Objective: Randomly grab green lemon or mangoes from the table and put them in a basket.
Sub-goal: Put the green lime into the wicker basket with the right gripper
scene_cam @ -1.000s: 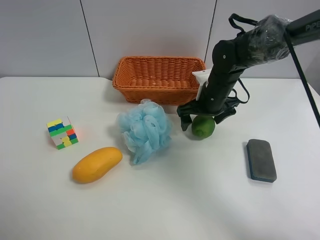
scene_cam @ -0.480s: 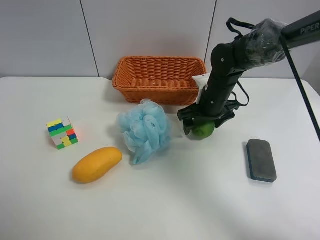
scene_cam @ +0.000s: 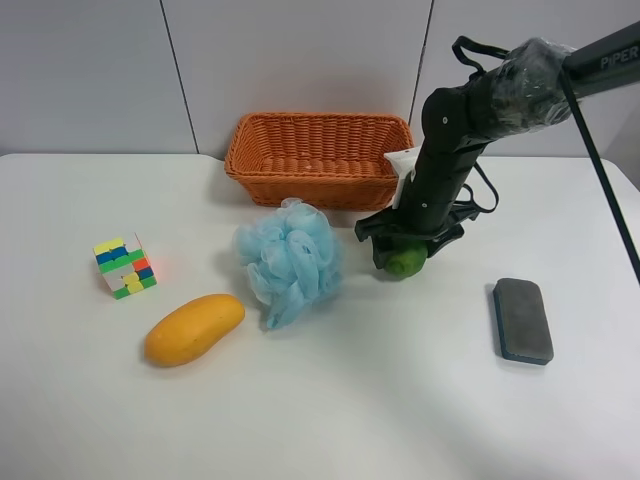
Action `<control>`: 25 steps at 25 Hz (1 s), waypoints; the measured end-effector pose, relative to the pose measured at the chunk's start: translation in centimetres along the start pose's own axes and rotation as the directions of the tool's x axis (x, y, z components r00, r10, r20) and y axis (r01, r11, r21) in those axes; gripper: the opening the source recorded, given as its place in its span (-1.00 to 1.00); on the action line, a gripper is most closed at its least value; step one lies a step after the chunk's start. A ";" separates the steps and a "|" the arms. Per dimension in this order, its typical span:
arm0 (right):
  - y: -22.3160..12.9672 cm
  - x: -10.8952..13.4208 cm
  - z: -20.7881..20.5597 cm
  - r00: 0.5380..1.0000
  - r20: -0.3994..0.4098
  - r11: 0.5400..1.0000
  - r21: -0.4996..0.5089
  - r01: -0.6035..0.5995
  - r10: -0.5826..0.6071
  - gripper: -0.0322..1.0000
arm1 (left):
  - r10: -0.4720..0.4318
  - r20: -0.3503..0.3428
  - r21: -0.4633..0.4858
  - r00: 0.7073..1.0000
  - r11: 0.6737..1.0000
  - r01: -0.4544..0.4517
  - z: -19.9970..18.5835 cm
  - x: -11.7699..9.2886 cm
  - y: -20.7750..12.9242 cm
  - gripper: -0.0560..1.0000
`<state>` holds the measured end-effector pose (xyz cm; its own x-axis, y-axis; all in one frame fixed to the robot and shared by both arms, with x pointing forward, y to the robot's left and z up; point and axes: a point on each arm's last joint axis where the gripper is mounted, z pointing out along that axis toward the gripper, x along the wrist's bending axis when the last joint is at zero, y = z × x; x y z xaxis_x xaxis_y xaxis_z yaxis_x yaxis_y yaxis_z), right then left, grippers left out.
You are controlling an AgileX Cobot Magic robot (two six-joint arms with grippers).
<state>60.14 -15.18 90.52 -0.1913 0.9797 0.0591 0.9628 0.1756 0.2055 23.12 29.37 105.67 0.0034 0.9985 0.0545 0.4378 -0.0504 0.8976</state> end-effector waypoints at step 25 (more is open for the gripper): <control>-1.9 0.0 -14.3 1.000 -0.008 1.000 0.002 0.009 -0.009 0.45 | 0.000 0.000 0.000 1.000 1.000 0.000 0.0 0.0 0.0 0.99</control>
<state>55.54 -16.94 104.10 -0.2014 0.9773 0.0652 0.9614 0.1845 0.2041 23.12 29.37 105.67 0.0034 0.9985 0.0545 0.4378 -0.0504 0.8976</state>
